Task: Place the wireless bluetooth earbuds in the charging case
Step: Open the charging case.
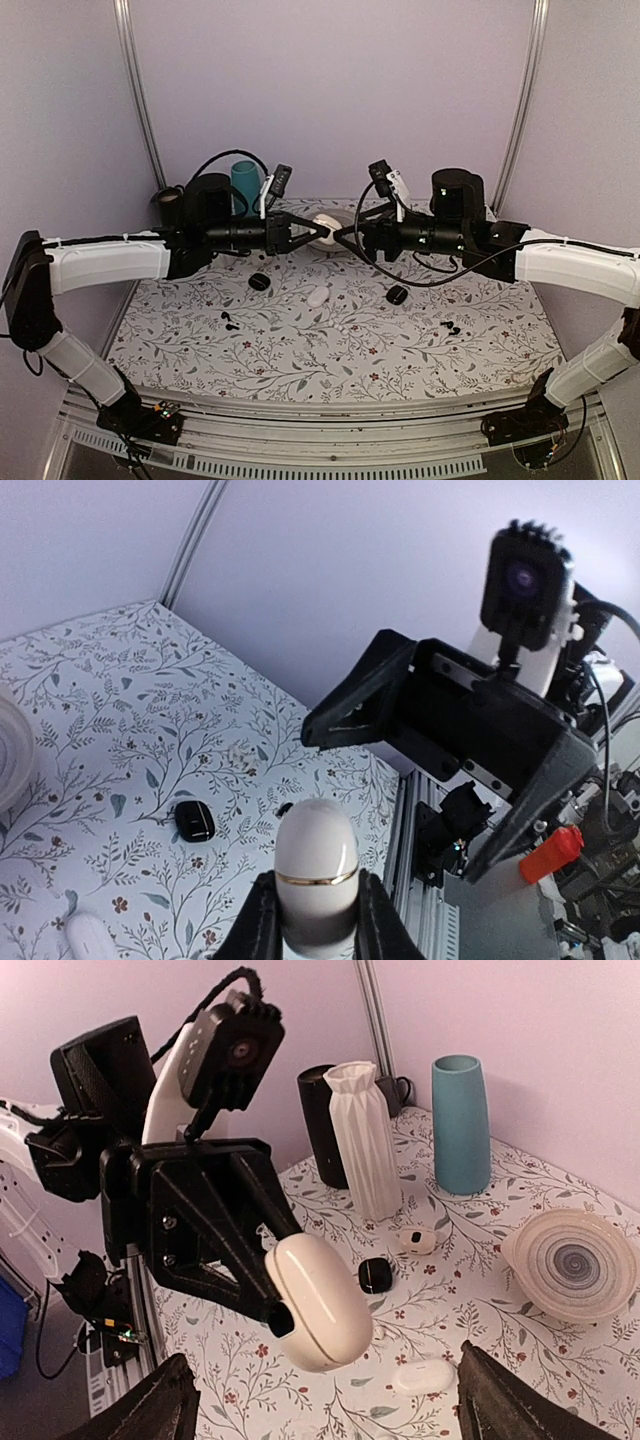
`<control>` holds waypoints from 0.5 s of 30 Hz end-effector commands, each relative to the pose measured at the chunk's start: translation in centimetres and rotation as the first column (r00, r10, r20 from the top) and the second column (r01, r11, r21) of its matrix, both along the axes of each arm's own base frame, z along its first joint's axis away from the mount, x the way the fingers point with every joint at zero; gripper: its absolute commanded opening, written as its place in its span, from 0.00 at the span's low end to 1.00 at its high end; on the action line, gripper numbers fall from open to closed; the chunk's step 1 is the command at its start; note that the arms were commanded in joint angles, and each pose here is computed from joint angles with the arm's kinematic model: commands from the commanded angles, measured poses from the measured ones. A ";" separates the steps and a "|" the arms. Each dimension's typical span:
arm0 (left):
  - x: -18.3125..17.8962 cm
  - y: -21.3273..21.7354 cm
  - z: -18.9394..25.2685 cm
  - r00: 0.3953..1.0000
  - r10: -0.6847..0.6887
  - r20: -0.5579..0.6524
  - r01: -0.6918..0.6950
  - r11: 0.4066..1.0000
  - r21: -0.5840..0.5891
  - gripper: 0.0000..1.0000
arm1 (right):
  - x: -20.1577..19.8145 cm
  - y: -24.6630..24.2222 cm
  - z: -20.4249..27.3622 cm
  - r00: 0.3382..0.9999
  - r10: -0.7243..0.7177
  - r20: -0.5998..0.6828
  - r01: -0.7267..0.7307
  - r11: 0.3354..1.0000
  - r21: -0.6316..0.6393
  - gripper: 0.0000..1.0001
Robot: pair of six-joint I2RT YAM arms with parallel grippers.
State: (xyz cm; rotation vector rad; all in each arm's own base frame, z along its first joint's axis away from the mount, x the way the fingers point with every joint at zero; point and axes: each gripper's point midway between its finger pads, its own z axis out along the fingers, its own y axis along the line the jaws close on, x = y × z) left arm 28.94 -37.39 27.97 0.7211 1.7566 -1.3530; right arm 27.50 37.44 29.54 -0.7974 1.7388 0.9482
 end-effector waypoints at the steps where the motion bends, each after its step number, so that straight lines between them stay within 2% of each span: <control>1: -2.7 0.5 4.1 0.976 -0.094 0.195 0.109 0.992 -0.068 0.00 | -1.4 -0.1 3.2 0.997 0.062 -0.050 -0.053 0.986 0.159 0.89; 7: -5.6 0.4 6.2 0.935 -0.176 0.308 0.211 0.974 -0.085 0.00 | -2.7 0.3 5.1 0.986 0.147 -0.073 -0.126 0.962 0.243 0.82; 11: -6.8 0.0 6.7 0.920 -0.207 0.334 0.250 0.964 -0.090 0.00 | -3.3 0.8 5.2 0.976 0.196 -0.095 -0.164 0.949 0.269 0.75; 15: -7.8 0.0 7.1 0.906 -0.229 0.357 0.283 0.953 -0.107 0.00 | -3.4 0.8 5.3 0.973 0.202 -0.112 -0.164 0.945 0.282 0.73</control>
